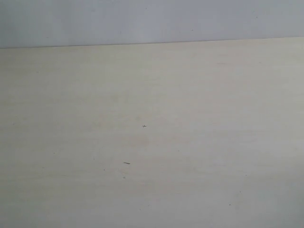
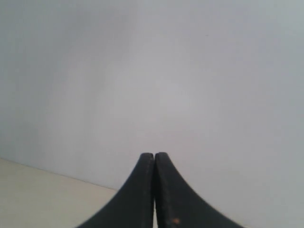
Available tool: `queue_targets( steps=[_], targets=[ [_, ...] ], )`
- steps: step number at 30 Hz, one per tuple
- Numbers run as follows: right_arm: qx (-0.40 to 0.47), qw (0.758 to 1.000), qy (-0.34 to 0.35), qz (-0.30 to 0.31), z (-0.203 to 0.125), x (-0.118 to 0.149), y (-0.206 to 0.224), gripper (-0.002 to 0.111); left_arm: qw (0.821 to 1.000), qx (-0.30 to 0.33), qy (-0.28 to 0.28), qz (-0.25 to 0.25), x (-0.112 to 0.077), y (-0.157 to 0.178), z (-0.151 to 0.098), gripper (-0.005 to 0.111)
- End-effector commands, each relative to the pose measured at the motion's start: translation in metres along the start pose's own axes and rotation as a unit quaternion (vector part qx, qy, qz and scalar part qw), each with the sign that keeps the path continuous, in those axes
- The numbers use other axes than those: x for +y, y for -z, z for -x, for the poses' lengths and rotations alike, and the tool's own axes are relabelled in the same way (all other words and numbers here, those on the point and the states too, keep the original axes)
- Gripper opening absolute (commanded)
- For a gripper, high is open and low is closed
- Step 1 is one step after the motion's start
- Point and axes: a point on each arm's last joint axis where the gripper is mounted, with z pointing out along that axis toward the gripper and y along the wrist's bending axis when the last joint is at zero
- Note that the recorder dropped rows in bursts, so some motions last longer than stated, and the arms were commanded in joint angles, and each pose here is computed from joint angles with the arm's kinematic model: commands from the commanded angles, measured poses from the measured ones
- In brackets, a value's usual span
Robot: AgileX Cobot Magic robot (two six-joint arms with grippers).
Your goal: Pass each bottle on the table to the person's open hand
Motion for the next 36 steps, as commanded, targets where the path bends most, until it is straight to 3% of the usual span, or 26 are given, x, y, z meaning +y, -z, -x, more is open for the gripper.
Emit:
queue_targets(
  steps=[1,5,8,17,21,26,36],
  targets=[
    [0.019,0.992,0.013,-0.121,-0.015,-0.018,0.002,0.000,1.000,-0.004,-0.004,0.003,0.000,0.000,0.001,0.001],
    [0.049,0.975,-0.014,-0.218,-0.038,-0.029,0.006,0.000,1.000,-0.004,-0.004,0.003,0.000,0.000,0.001,0.001],
    [0.062,0.970,-0.027,-0.236,-0.048,-0.031,0.007,0.000,1.000,-0.004,-0.004,0.003,0.000,0.000,0.001,0.001],
    [0.075,0.971,-0.024,-0.227,-0.057,-0.029,0.007,0.000,1.000,-0.004,-0.004,0.003,0.000,0.000,0.001,0.001],
    [0.104,0.978,0.032,-0.178,-0.060,-0.022,0.005,0.000,1.000,-0.004,-0.004,0.003,0.000,0.000,0.001,0.001],
    [0.150,0.968,-0.033,-0.196,-0.070,-0.023,0.008,0.000,1.000,-0.004,-0.004,0.003,0.000,0.000,0.001,0.001],
    [0.247,0.947,-0.050,-0.199,-0.087,-0.021,0.015,0.000,1.000,-0.004,-0.004,0.003,0.000,0.000,0.001,0.001]
  ],
)
